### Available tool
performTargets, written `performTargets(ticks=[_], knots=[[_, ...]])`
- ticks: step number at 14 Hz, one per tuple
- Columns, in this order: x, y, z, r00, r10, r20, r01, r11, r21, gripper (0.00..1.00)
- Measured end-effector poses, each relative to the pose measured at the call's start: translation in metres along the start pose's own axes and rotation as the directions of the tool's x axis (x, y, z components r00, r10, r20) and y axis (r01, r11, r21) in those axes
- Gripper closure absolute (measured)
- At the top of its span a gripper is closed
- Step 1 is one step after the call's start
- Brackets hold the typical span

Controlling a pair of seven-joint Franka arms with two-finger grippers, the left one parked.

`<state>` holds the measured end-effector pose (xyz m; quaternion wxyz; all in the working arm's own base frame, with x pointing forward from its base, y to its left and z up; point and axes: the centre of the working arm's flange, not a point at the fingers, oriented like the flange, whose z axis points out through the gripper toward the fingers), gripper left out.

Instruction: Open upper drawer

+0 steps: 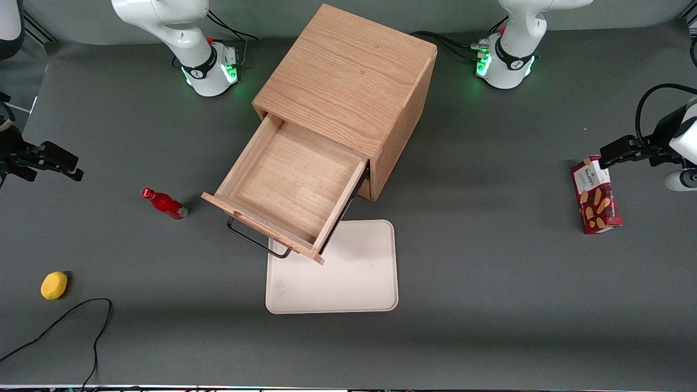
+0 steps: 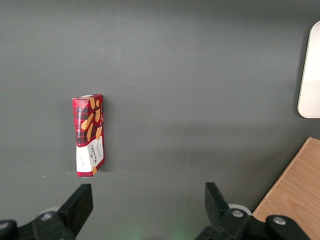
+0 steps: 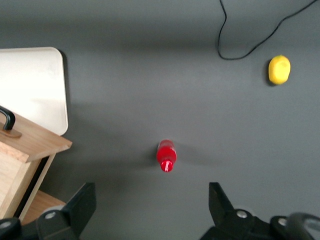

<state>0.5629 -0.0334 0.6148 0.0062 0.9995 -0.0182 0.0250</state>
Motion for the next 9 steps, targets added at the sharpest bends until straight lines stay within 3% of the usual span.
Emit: performTargets(ticks=[4,9], knots=[[-0.0035,-0.0003,0.0027,0.999,0.000,0.032,0.000,1.000,0.001,0.00],[-0.0053,-0.0010,0.0035,0.999,-0.001,0.046,0.001,1.000,0.001,0.00]])
